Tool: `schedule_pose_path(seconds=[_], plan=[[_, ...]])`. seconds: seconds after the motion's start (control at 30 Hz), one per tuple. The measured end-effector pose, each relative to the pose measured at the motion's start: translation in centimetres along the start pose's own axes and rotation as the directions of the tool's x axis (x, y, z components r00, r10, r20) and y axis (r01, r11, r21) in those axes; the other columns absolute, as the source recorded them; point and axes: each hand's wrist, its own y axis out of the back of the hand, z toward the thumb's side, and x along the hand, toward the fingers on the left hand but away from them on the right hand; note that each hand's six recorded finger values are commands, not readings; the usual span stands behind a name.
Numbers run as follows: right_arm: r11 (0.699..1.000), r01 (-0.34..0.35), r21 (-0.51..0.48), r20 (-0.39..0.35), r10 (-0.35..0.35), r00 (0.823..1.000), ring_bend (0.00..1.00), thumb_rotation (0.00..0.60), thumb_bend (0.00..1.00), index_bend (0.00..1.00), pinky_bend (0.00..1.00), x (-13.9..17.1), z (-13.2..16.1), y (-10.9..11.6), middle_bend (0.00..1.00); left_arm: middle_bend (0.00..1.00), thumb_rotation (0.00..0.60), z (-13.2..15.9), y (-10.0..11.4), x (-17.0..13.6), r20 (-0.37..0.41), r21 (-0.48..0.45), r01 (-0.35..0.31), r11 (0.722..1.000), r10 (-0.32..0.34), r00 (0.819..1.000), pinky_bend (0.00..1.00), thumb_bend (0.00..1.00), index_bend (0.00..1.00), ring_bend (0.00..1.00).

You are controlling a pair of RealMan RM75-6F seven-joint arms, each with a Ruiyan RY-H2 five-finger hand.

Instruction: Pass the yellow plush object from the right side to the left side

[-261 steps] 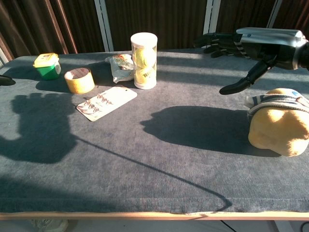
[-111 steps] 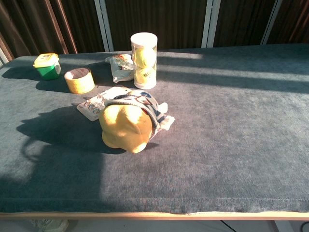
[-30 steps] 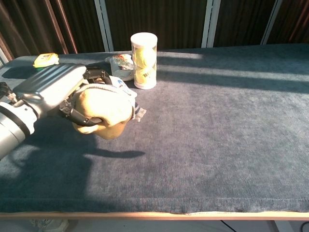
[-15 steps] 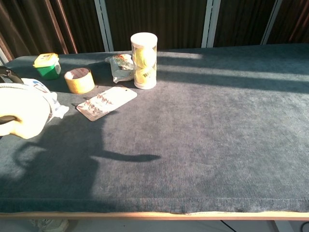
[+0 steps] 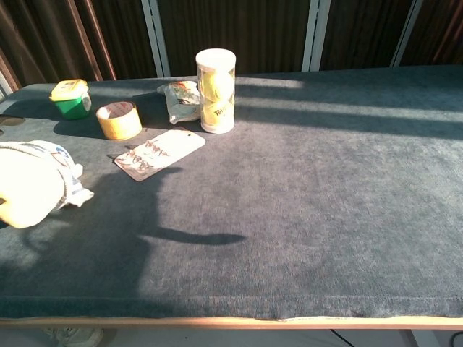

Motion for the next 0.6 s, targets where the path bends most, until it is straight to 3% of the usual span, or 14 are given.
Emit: schedule_pose_path(seconds=[0.33, 0.5, 0.6], plan=[[1.0, 0.0, -0.007, 0.004, 0.0, 1.0, 0.0, 0.6, 0.0, 0.0, 0.03, 0.1, 0.0, 0.0, 0.0, 0.0, 0.6, -1.0, 2.7, -2.6, -0.041, 0.033, -0.029, 0.999, 0.031, 0.999, 0.24, 0.25, 0.0, 0.0], [1.0, 0.013, -0.013, 0.011, -0.013, 1.0, 0.0, 0.6, 0.0, 0.0, 0.03, 0.1, -0.1, 0.1, 0.0, 0.0, 0.6, -1.9, 6.1, -6.3, -0.099, 0.039, -0.023, 0.999, 0.027, 0.995, 0.23, 0.25, 0.0, 0.0], [1.0, 0.018, -0.01, 0.015, -0.017, 1.0, 0.0, 0.6, 0.0, 0.0, 0.03, 0.1, -0.1, 0.1, 0.0, 0.0, 0.6, -2.7, 7.9, -8.2, -0.122, 0.029, -0.072, 0.997, 0.075, 0.99, 0.22, 0.25, 0.0, 0.0]])
